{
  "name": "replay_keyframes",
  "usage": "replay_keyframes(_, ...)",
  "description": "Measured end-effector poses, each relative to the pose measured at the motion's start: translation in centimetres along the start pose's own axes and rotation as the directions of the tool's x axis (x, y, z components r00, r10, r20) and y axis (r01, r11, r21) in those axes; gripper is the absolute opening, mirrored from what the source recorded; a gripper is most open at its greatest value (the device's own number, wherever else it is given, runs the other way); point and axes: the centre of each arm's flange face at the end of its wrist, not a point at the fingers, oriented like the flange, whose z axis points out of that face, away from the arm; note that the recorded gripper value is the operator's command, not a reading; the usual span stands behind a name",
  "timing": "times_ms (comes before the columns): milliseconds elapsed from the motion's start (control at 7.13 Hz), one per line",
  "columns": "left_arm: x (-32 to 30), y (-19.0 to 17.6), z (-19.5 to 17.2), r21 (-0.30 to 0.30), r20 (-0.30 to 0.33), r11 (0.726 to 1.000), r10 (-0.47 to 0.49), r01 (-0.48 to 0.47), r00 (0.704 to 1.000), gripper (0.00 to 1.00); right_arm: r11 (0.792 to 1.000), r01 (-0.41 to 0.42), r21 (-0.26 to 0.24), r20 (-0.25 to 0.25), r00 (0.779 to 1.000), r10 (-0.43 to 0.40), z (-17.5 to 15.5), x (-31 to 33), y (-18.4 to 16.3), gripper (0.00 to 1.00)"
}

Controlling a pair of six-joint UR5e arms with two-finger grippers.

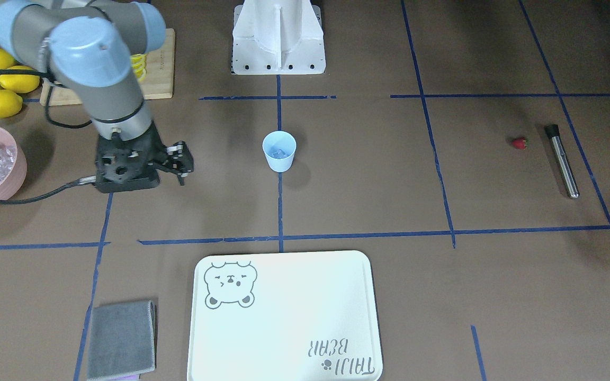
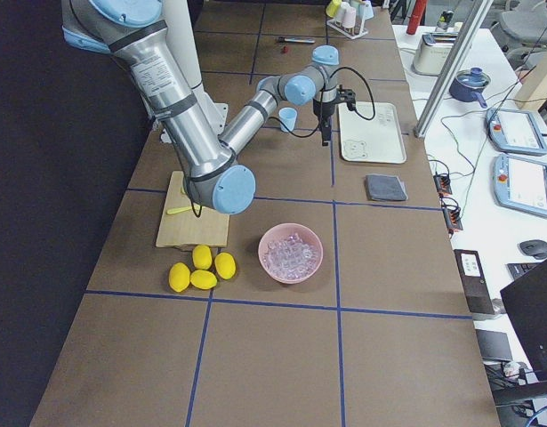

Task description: Mash ice and strawberries in cup

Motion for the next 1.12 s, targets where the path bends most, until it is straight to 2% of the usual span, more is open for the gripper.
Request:
replay_keyframes(421,1.0,-3.1,-0.5,0.024,0.0,0.999,0.04,-0.04,0.999,1.0,0.986,0.154,-0.057,-0.018,0.988,-0.155,-1.7,20.7,2.8,1.0)
replay_keyframes(701,1.2,-3.7,-0.6,0.032,-0.002,0.998,0.053,-0.053,0.999,1.0,0.972,0.212,-0.102,-0.017,0.976,-0.215,-2.3,33.3,7.5,1.0)
replay_keyframes(842,1.4,-3.9,-0.7,0.036,-0.001,0.998,0.058,-0.058,0.998,1.0,0.969,0.22,-0.112,-0.018,0.975,-0.223,-2.8,38.2,10.1,1.0)
replay_keyframes(1122,2.2,-4.3,-1.1,0.044,-0.001,0.996,0.073,-0.073,0.997,1.0,0.979,0.17,-0.108,0.021,0.985,-0.169,-3.9,45.3,15.4,1.0)
